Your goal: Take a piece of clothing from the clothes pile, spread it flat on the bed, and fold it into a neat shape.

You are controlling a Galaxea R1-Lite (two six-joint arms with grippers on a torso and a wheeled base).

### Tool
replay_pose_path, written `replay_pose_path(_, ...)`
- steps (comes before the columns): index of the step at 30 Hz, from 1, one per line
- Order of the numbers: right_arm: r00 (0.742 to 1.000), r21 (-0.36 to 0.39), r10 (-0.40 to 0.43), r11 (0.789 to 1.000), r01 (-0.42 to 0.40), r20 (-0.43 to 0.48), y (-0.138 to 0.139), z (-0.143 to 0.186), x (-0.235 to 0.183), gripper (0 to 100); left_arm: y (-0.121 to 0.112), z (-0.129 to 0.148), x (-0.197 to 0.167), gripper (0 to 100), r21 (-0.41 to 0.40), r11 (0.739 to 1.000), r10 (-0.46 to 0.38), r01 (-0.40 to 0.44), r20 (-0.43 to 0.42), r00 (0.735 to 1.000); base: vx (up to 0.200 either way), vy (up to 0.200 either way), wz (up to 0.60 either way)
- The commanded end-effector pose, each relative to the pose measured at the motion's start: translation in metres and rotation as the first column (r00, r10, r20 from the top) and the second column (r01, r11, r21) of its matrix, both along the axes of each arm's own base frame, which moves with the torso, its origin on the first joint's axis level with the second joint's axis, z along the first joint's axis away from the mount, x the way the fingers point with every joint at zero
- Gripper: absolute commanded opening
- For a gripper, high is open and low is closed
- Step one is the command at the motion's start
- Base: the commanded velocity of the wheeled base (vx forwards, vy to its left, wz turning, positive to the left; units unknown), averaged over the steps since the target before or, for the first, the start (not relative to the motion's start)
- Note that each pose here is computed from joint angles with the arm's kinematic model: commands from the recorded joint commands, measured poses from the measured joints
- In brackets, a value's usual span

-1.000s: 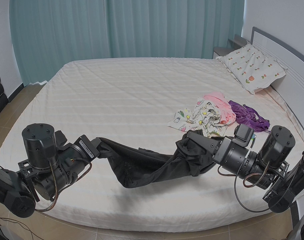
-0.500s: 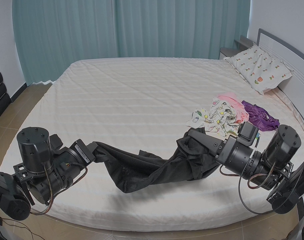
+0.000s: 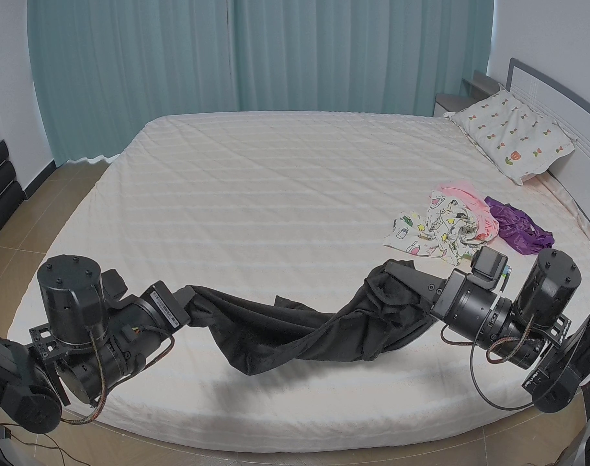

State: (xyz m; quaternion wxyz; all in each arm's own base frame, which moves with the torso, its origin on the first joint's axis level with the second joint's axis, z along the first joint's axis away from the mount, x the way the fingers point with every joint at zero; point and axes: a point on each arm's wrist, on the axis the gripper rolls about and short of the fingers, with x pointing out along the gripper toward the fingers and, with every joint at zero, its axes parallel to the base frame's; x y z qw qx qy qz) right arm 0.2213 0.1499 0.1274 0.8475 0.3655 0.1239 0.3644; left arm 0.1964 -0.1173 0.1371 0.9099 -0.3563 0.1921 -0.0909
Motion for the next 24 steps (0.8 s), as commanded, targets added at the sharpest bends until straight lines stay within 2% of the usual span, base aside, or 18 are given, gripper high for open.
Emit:
replay_pose_path(1,1.000,-0.018,-0.002,1.000,0.001,-0.026,-0.008,-0.005,-0.011,0,-0.010,-0.005,-0.009,0,0.012,0.998,-0.058,0.059,-0.019,0.998,-0.200,0.000,0.00)
replay_pose_path(2,0.999,-0.024,0.003,1.000,-0.004,-0.035,-0.011,-0.006,-0.018,0,-0.016,-0.005,-0.013,0,0.015,0.996,-0.089,0.089,-0.016,0.996,-0.200,0.000,0.00)
replay_pose_path(7,0.999,-0.018,0.009,1.000,-0.010,-0.032,-0.025,0.000,-0.040,0,-0.021,-0.005,-0.020,0,0.035,0.991,-0.131,0.132,-0.022,0.991,-0.200,0.000,0.00)
replay_pose_path(14,0.999,0.014,0.049,0.999,-0.049,0.019,-0.038,0.014,-0.072,0,-0.014,0.007,-0.036,0,0.022,0.990,-0.143,0.143,-0.004,0.990,-0.200,0.000,0.00)
replay_pose_path(18,0.982,0.099,0.100,0.988,-0.116,0.158,-0.052,0.041,-0.104,0,0.000,0.032,-0.060,0,-0.011,0.985,-0.170,0.171,0.050,0.984,-0.200,0.000,0.00)
replay_pose_path(24,0.942,0.165,0.134,0.967,-0.192,0.306,-0.067,0.073,-0.125,0,0.014,0.070,-0.076,0,-0.074,0.981,-0.166,0.178,0.148,0.975,-0.200,0.000,0.00)
